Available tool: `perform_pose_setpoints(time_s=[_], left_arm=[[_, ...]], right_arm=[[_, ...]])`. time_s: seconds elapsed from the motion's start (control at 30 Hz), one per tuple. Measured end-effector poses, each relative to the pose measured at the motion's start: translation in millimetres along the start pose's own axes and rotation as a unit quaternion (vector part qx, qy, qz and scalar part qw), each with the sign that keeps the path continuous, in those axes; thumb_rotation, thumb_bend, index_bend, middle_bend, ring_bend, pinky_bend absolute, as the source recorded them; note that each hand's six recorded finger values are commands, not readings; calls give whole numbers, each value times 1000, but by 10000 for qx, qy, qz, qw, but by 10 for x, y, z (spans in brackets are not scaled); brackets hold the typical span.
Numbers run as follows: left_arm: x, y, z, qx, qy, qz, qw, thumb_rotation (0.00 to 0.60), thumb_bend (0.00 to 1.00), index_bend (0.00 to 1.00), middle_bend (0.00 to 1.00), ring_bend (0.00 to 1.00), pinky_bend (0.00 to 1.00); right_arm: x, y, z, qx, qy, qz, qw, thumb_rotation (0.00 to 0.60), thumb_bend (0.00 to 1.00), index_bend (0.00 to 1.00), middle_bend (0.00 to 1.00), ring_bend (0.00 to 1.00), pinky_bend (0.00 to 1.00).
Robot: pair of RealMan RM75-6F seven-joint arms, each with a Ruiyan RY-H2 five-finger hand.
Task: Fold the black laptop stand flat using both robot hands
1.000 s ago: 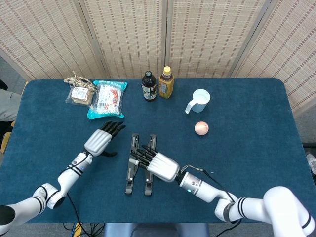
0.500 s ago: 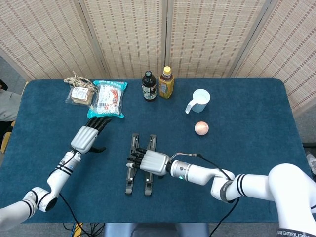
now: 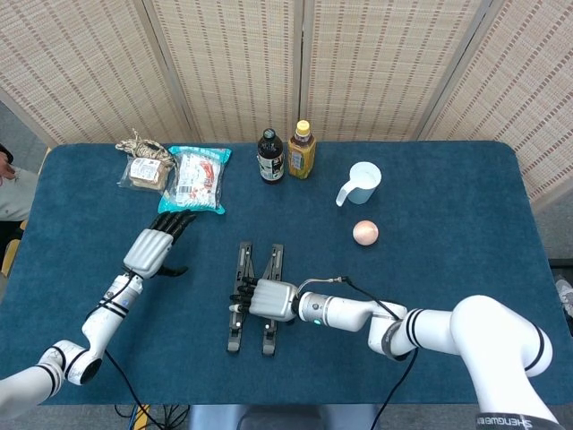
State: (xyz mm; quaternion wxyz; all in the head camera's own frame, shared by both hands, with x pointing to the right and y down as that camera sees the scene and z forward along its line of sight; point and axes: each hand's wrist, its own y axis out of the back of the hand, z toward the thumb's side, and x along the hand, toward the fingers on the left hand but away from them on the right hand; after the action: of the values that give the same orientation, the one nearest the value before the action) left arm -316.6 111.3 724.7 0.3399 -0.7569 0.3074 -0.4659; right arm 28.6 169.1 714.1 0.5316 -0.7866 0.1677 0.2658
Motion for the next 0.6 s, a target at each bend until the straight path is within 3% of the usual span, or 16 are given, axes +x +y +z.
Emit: perform_pose_setpoints(time_s=[0.6], left_arm=[[-26,-14,-65,-58,82,37,9999,600,135,2,2,0,13]], right_arm=[[-193,15,-44,38,34,109,9999,600,0,0,34,0,0]])
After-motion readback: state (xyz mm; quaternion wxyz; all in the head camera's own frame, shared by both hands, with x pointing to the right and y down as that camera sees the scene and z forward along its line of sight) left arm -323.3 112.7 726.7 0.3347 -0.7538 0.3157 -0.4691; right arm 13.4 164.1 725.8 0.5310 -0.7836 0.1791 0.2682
